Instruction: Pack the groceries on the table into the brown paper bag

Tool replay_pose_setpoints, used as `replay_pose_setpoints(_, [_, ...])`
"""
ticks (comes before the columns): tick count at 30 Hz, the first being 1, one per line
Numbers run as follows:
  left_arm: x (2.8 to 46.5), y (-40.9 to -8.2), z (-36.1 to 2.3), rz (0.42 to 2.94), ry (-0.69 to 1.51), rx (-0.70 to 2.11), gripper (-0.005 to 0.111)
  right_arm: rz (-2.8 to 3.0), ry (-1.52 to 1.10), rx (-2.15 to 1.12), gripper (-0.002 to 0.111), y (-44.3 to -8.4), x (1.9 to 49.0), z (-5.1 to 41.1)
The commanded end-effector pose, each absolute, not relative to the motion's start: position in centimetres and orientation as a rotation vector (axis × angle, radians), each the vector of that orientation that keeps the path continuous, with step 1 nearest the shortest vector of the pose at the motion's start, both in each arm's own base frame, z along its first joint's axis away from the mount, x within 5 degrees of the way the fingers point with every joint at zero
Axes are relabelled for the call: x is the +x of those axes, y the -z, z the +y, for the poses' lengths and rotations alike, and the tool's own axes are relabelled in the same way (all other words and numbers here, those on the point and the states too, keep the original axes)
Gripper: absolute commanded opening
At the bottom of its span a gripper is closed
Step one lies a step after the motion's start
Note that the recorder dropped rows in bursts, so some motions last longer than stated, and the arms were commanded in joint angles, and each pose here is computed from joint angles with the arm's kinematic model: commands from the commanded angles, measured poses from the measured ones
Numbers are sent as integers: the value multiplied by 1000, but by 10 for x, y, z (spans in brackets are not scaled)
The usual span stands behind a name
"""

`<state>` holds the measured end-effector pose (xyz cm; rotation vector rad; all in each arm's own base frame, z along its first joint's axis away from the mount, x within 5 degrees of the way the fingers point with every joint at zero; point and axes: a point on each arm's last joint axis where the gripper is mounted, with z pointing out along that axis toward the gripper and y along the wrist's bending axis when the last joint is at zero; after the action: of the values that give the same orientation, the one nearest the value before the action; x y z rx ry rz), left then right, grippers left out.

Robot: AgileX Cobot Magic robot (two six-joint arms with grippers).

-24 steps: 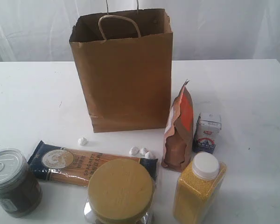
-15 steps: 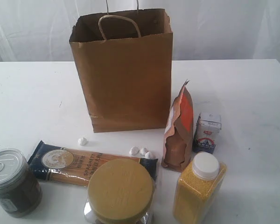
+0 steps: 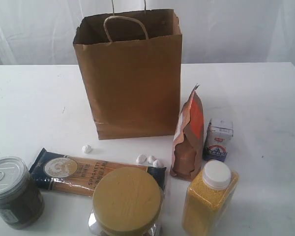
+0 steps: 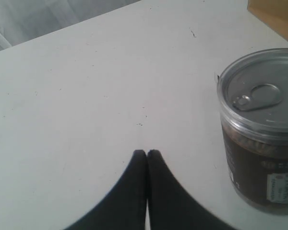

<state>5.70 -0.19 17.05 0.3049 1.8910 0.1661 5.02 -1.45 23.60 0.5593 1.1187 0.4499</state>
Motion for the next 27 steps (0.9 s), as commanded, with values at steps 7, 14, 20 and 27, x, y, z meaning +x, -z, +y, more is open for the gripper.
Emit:
replay_pose_setpoints(7, [57, -170, -2, 1889, -158, 294, 0, 1010, -600, 544, 0, -251, 46, -10])
replay_pose_setpoints(14, [57, -170, -2, 1889, -158, 294, 0, 1544, -356, 497, 0, -207, 55, -4])
replay_pose_setpoints(20, [57, -170, -2, 1886, -158, 293, 0, 1637, -380, 573, 0, -192, 55, -4])
replay_pose_setpoints(27, [59, -180, -8, 1795, 264, -138, 0, 1626, -407, 604, 0, -192, 55, -4])
